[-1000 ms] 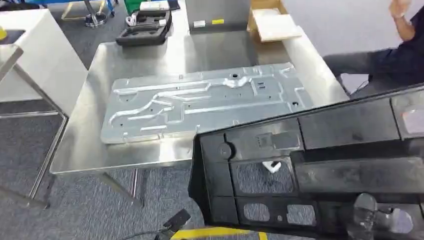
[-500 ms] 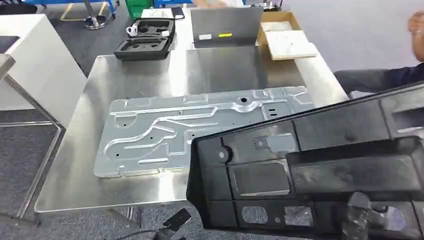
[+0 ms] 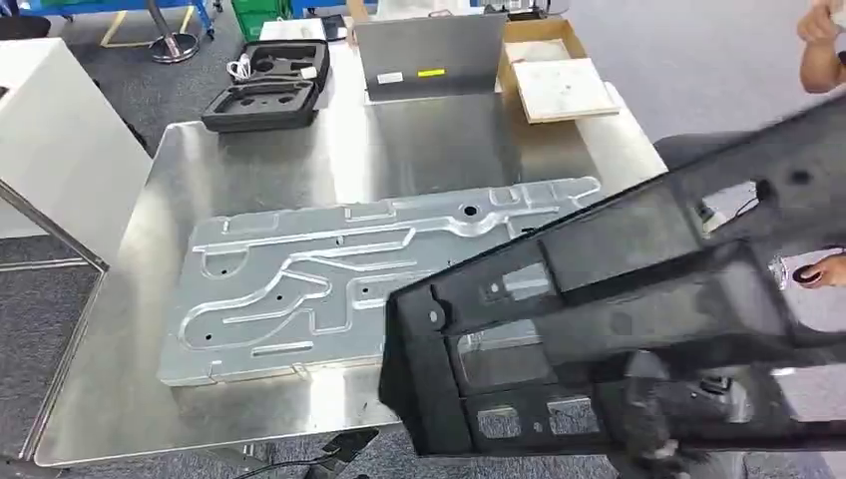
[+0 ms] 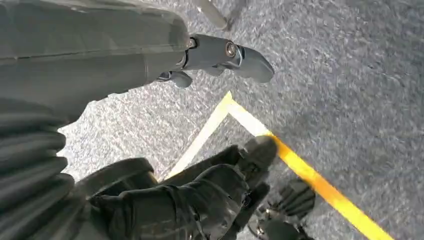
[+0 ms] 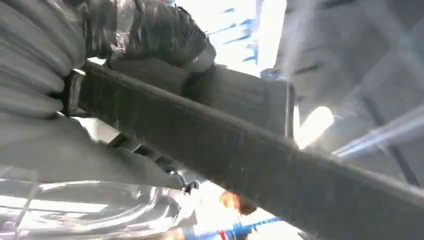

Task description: Take the parts from the cabinet and place them on the table.

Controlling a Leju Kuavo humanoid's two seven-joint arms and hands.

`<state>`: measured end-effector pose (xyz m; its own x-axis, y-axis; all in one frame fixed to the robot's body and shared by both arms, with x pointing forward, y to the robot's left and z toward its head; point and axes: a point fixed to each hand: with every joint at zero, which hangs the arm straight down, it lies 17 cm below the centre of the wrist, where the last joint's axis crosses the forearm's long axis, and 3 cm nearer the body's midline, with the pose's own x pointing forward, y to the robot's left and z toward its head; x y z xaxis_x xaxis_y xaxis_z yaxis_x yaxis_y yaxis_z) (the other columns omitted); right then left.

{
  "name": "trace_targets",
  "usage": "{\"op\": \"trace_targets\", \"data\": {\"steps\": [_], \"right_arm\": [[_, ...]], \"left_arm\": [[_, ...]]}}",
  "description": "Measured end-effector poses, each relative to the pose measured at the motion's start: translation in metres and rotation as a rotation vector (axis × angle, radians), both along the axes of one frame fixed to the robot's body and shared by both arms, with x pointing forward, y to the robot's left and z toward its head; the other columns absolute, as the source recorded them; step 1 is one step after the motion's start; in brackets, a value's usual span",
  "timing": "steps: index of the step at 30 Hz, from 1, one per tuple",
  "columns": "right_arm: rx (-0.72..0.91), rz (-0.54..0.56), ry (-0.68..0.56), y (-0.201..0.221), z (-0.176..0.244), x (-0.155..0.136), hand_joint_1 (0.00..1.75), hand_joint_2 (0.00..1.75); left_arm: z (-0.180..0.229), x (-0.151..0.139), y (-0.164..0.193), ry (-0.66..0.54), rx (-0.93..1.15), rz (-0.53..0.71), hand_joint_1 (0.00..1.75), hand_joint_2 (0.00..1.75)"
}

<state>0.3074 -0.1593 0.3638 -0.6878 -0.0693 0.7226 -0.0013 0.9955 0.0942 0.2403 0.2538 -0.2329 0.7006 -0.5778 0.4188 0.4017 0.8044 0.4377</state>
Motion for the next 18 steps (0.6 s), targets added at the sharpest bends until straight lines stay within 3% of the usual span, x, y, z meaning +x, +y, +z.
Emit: {"op": "trace_targets", "data": {"steps": [6,12,18], "right_arm": [[-0.251,-0.160,0.015,0.002,-0.001,0.018,1.64,1.75],[-0.562,-0.307,0.092,0.003,-0.015,0.056,1.64,1.75],[-0.677,-0.408,0.098,-0.015,-0.008,0.083,1.64,1.75]], "left_arm": [[-0.002,-0.005,0.003,0.016,0.019,0.005,0.00,1.75],[-0.006,-0.012,0.001,0.048,0.021,-0.010,0.00,1.75],[-0.006,-0.013,-0.001,0.058,0.017,-0.023,0.00,1.75]]}}
